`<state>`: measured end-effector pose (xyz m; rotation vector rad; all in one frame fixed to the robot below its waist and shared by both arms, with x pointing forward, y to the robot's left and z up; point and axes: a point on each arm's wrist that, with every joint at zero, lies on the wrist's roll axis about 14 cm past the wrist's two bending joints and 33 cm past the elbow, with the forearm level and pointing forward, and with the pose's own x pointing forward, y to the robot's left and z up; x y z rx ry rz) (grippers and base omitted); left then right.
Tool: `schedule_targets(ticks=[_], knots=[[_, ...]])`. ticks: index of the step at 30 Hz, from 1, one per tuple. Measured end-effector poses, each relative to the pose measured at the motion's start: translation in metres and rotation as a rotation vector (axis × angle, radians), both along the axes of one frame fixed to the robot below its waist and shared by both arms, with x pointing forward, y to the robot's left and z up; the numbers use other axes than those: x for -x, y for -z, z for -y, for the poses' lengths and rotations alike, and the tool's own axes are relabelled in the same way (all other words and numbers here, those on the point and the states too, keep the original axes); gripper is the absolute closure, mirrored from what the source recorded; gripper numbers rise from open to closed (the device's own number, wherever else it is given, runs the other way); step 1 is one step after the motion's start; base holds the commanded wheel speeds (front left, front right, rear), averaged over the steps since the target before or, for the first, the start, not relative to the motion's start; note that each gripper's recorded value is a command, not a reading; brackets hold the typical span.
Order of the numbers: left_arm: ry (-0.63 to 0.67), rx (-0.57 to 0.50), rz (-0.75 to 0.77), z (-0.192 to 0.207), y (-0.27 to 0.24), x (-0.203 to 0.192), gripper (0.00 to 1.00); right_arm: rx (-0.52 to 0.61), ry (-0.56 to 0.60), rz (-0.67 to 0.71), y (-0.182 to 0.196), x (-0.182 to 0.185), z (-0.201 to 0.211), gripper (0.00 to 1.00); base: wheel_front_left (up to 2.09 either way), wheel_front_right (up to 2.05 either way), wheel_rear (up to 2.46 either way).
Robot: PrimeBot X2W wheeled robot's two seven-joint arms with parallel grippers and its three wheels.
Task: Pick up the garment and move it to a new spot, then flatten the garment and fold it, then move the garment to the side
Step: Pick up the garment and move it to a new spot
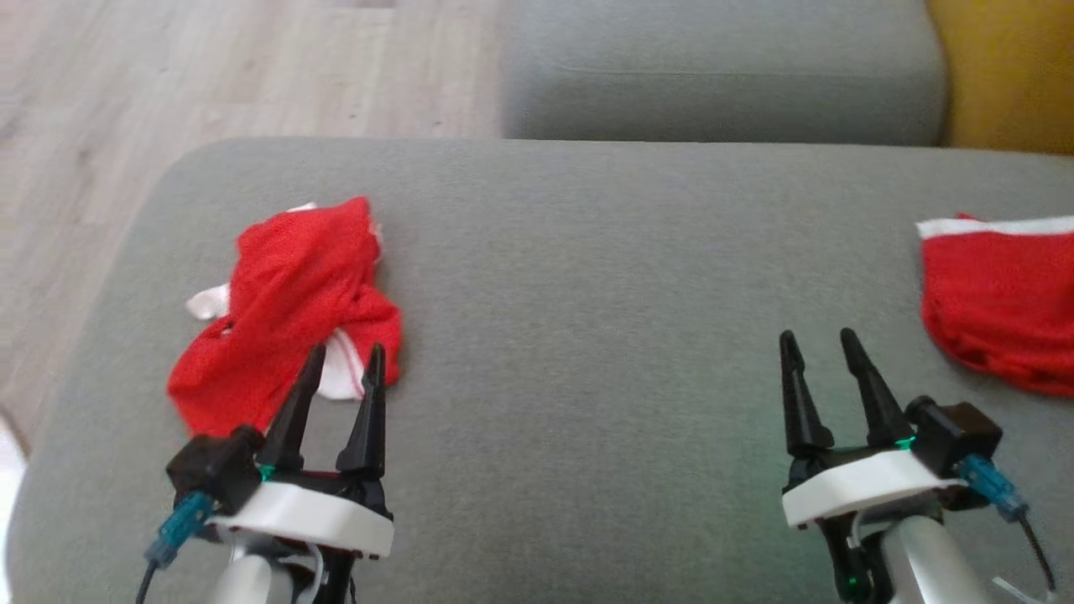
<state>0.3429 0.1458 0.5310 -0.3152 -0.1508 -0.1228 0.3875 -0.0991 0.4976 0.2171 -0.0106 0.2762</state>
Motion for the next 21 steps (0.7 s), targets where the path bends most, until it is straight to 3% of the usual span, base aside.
schedule_targets(ticks=[13, 21], knots=[[-0.284, -0.038, -0.015, -0.083, 0.006, 0.048, 0.0, -0.017, -0.281, -0.029, 0.005, -0.001, -0.1, 0.0, 0.0, 0.0, 0.0], [-0.396, -0.045, -0.015, -0.113, 0.007, 0.076, 0.0, -0.028, -0.402, -0.056, 0.009, 0.008, -0.142, 0.0, 0.0, 0.0, 0.0]])
